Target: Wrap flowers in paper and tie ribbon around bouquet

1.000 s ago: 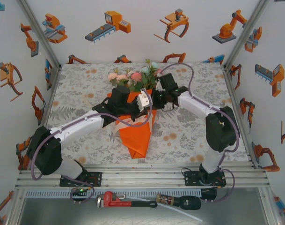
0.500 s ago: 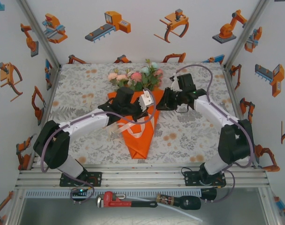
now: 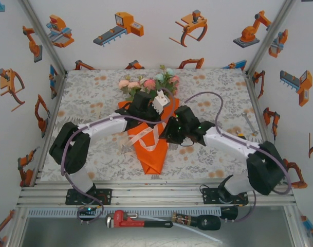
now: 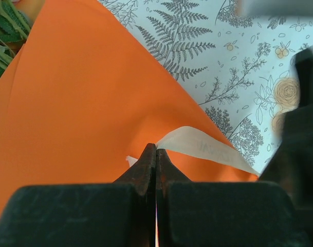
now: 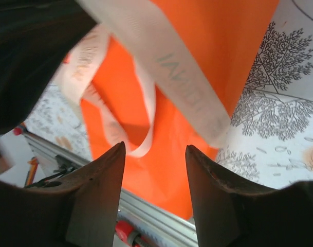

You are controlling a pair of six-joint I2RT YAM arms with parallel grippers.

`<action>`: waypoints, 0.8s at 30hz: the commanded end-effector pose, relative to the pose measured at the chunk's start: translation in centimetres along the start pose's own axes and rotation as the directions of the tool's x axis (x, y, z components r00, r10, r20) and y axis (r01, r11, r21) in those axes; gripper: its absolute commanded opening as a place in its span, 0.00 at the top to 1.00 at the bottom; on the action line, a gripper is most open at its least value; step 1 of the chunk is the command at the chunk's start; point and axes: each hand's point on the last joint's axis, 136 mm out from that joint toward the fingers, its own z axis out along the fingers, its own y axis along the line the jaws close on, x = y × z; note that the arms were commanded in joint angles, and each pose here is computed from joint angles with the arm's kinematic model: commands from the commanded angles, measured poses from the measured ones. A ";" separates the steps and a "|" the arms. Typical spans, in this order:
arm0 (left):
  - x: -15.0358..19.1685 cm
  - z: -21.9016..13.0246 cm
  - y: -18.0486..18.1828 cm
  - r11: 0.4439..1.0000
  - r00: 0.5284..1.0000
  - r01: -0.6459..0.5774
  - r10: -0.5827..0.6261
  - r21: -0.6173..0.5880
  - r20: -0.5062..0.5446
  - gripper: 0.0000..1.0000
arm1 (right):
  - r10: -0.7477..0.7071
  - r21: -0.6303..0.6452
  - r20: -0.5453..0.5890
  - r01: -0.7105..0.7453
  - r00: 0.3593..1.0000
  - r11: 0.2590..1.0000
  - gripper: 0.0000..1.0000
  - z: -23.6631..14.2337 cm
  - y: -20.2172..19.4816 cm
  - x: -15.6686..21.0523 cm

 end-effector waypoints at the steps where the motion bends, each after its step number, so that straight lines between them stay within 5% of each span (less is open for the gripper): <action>1: 0.0 -0.6 0.0 1.000 0.999 0.026 -0.026 -0.006 0.021 1.00 | 0.036 -0.071 0.014 -0.035 0.999 0.997 0.49 1.6 2.4 -0.6; 6: 0.5 -0.9 0.1 1.000 1.000 0.028 -0.028 -0.015 0.015 1.00 | 0.056 -0.069 -0.008 -0.057 0.998 0.996 0.57 3.3 2.2 -0.4; 11: 0.4 -1.0 0.5 0.999 0.999 0.031 -0.031 -0.022 0.025 1.00 | 0.029 -0.056 0.043 -0.027 0.999 0.998 0.99 1.7 2.2 -1.3; 14: 0.2 -1.3 0.6 0.999 0.999 0.036 -0.035 -0.024 0.035 1.00 | 0.007 -0.057 0.125 0.000 0.992 0.998 1.00 -1.4 2.0 -2.5; 18: -0.8 -2.2 0.8 0.996 0.995 0.073 -0.070 -0.043 0.076 0.71 | 0.054 -0.033 0.258 -0.047 0.965 0.998 1.00 -5.8 -0.7 -4.1; 20: -1.5 -3.3 2.5 0.979 0.985 0.145 -0.129 -0.141 0.118 0.46 | 0.062 -0.046 0.310 -0.051 0.949 0.998 1.00 -7.4 -1.3 -4.7; 24: -1.3 -7.7 7.4 0.835 0.893 0.443 -0.377 -0.326 0.247 0.39 | 0.055 -0.025 0.417 -0.049 0.907 0.998 1.00 -9.6 -2.2 -6.8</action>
